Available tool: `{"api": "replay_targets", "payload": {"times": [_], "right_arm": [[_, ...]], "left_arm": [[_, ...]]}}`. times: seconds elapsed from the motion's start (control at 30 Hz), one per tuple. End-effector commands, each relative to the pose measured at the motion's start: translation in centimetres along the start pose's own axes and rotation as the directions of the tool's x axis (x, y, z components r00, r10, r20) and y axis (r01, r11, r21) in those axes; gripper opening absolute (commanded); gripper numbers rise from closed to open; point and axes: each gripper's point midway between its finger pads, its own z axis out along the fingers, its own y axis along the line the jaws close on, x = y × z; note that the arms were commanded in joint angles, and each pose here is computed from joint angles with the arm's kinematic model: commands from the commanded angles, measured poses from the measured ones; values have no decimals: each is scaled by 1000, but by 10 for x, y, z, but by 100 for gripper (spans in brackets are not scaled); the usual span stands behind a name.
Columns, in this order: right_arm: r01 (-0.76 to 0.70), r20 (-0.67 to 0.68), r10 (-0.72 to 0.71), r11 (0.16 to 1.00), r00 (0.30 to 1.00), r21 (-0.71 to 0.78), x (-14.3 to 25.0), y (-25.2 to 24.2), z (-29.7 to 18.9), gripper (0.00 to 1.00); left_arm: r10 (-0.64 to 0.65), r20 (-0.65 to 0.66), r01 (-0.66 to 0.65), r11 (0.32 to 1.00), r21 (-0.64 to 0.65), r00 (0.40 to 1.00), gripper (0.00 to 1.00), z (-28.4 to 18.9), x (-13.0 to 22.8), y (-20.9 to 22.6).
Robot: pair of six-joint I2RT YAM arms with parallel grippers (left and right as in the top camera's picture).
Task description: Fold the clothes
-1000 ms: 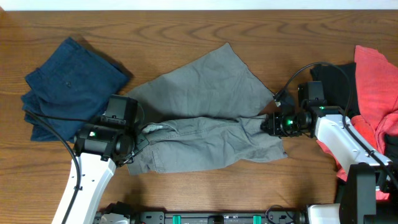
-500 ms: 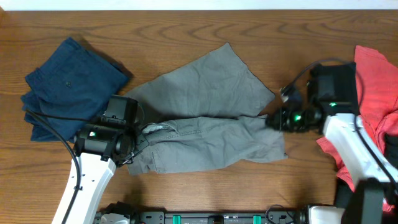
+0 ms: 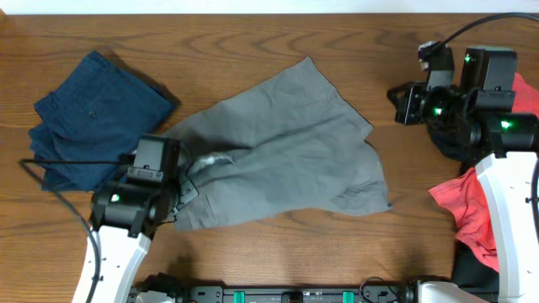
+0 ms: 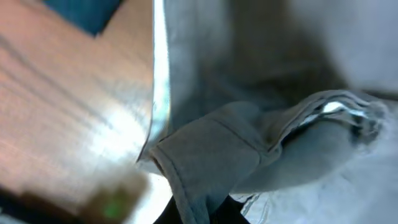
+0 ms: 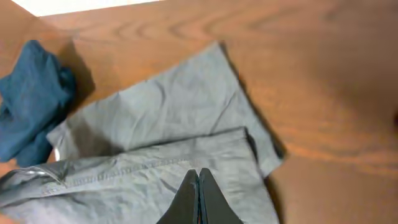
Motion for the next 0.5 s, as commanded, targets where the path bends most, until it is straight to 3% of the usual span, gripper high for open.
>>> {"api": "replay_targets", "payload": {"times": [0.0, 0.07, 0.2, 0.27, 0.47], "right_arm": [[29, 26, -30, 999, 999, 25, -9, 5, 0, 1], [16, -17, -15, 998, 1000, 60, 2, 0, 3, 2], [-30, -155, 45, 994, 987, 101, 37, -14, 19, 17], [-54, -226, 75, 994, 971, 98, 54, -19, 33, 20], [-150, -348, 179, 983, 920, 110, 85, -19, 91, 45]], "left_arm": [[-40, 89, 40, 999, 1, 995, 6, -6, -18, 2], [-40, 86, 40, 999, 3, 996, 6, -6, -18, 2], [-29, 36, 31, 998, -48, 999, 6, -2, -8, 11], [-24, 12, 25, 997, -73, 1000, 6, 2, -4, 14], [-18, -31, 15, 993, -113, 999, 6, 11, 0, 16]]}}
